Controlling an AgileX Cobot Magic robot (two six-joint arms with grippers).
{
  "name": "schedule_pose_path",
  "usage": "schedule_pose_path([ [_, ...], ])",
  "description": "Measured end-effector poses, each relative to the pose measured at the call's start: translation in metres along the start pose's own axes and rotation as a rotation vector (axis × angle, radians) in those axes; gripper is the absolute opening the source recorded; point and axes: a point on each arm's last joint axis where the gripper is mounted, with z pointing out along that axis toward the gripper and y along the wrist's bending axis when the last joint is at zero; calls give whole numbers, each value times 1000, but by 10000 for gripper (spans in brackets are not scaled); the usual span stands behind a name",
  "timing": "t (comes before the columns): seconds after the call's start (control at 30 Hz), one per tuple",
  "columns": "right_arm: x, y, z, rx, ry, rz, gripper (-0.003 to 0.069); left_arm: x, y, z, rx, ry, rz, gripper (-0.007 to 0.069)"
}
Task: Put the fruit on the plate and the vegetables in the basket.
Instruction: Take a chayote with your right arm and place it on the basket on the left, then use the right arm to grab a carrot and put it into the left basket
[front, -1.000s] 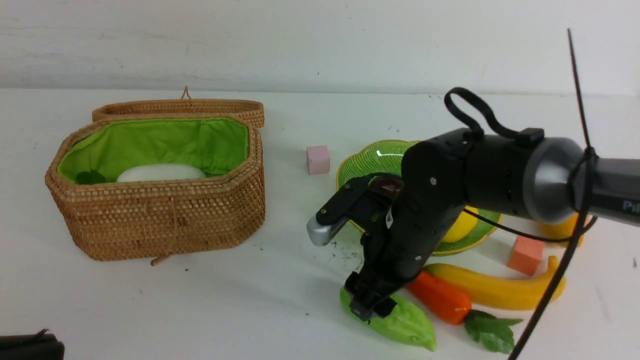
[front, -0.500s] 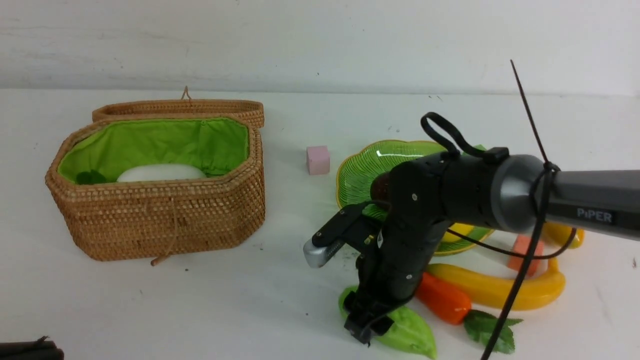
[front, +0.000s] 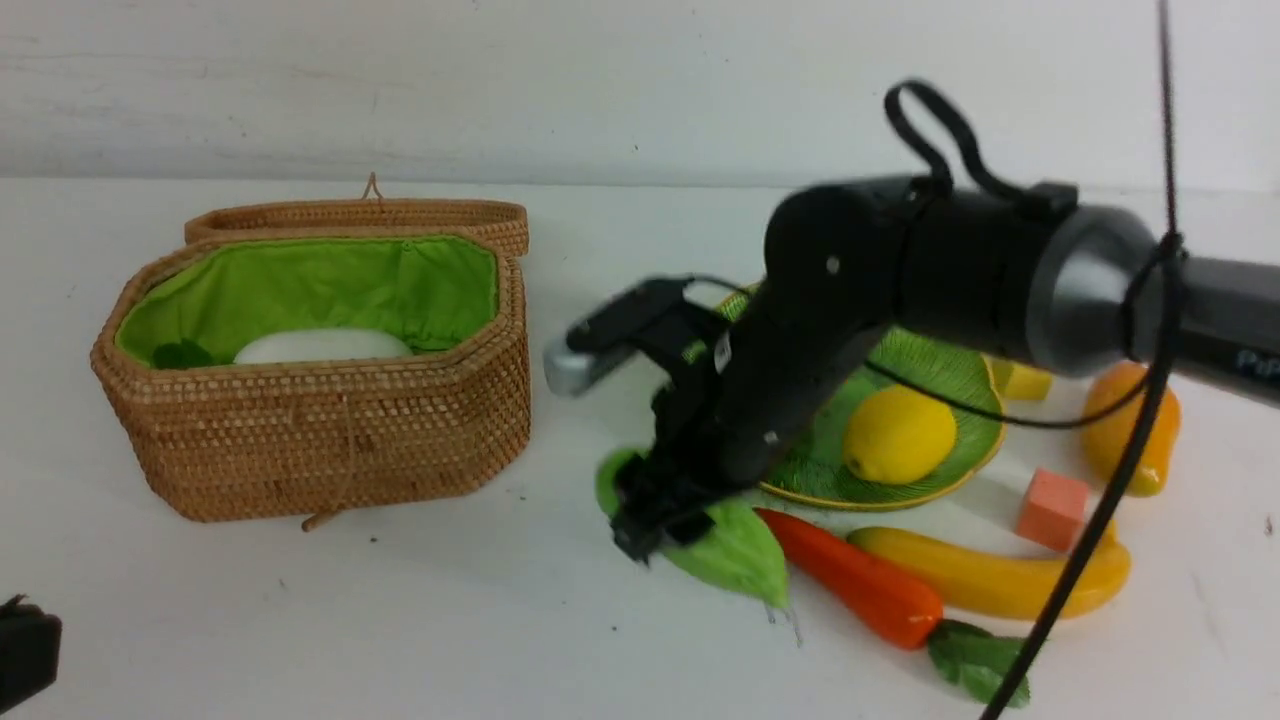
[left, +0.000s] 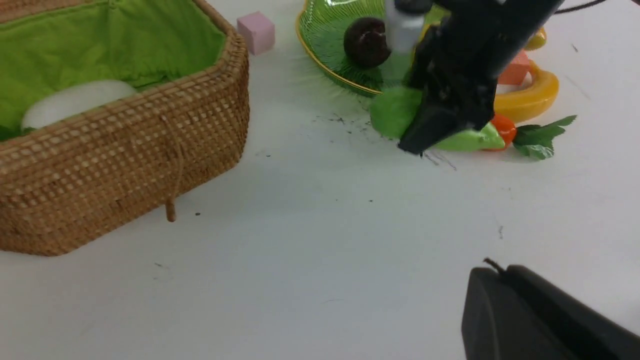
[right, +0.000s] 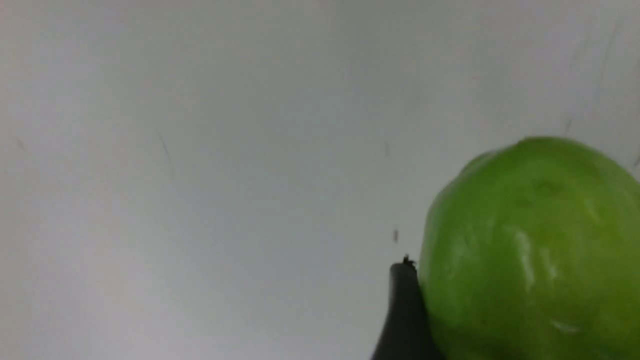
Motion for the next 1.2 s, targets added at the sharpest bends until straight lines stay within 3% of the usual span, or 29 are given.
schedule_pose_path([
  [0.2,-74,16,-45,45,-425,-108,449,-4,12,-1,-136,-47,-13,-13],
  [0.37,-117,17,-29,83,-727,-104,449,-8,22,-3,-236,-104,-86,-13],
  [0.63,-130,-8,53,272,-888,-101,449,-9,22,-3,-234,-112,-123,-13],
  [0.77,-127,-9,73,296,-874,-118,492,-8,21,-3,-225,-109,-131,-13],
  [0.87,-125,-9,79,295,-862,-125,639,-8,20,-3,-219,-106,-136,-13],
  [0.97,-127,-7,71,286,-867,-130,674,-8,20,-3,-215,-103,-141,-13],
  [1.07,-131,3,47,215,-839,-162,648,-8,20,-2,-212,-102,-143,-13],
  [1.2,-128,28,-12,2,-723,-189,518,-8,17,-2,-182,-102,-139,-13],
])
